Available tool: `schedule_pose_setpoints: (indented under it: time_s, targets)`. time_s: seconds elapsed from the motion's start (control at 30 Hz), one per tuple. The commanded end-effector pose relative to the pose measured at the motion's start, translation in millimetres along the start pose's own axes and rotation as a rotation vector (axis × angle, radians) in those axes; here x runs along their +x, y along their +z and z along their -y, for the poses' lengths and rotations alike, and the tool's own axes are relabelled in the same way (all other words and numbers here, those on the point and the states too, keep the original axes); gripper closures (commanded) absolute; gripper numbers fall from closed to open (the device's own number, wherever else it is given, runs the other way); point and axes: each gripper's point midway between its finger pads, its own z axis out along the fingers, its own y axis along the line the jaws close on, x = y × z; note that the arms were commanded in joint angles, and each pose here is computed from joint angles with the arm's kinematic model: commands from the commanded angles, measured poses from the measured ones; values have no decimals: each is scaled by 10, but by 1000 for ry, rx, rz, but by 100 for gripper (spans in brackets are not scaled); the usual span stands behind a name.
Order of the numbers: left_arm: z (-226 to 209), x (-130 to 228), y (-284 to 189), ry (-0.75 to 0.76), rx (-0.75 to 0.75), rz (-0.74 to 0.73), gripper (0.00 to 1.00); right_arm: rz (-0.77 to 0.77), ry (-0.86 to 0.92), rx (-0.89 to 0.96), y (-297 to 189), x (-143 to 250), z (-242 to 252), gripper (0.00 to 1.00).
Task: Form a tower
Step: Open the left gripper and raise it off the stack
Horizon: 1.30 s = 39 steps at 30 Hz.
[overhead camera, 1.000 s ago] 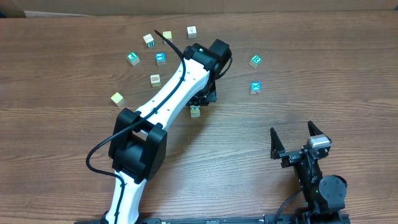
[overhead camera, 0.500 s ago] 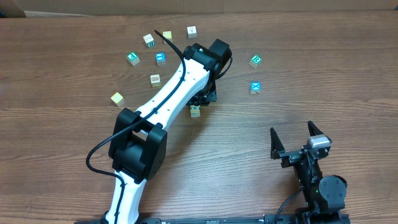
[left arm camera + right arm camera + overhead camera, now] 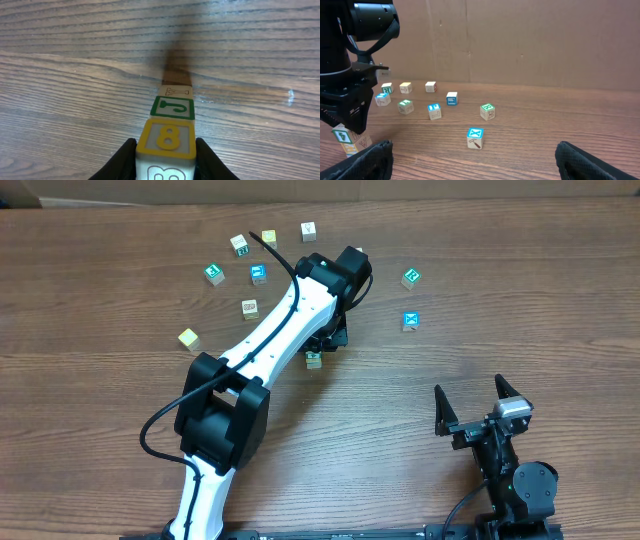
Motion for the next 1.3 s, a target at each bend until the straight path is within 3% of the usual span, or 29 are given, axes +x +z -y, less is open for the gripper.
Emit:
schedule_pose_setpoints:
  time_s: [0.0,0.27,0.83,1.03,1.27]
  targets:
    - [0,56,84,-16,-6,-22,75,2,-1,-1,1,22,-6,0]
    - [11,48,85,-19,4,-23,72,2,-1,-1,1,21,-6,0]
    - [22,-39,-18,-29,27,-5,49,2,-1,-1,1,22,-6,0]
    - [7,-293,-368,-28,78,66,45,2,-1,-1,1,22,-6,0]
    - [-314,-885,-879,-87,156,226,41,2,-1,-1,1,22,-6,0]
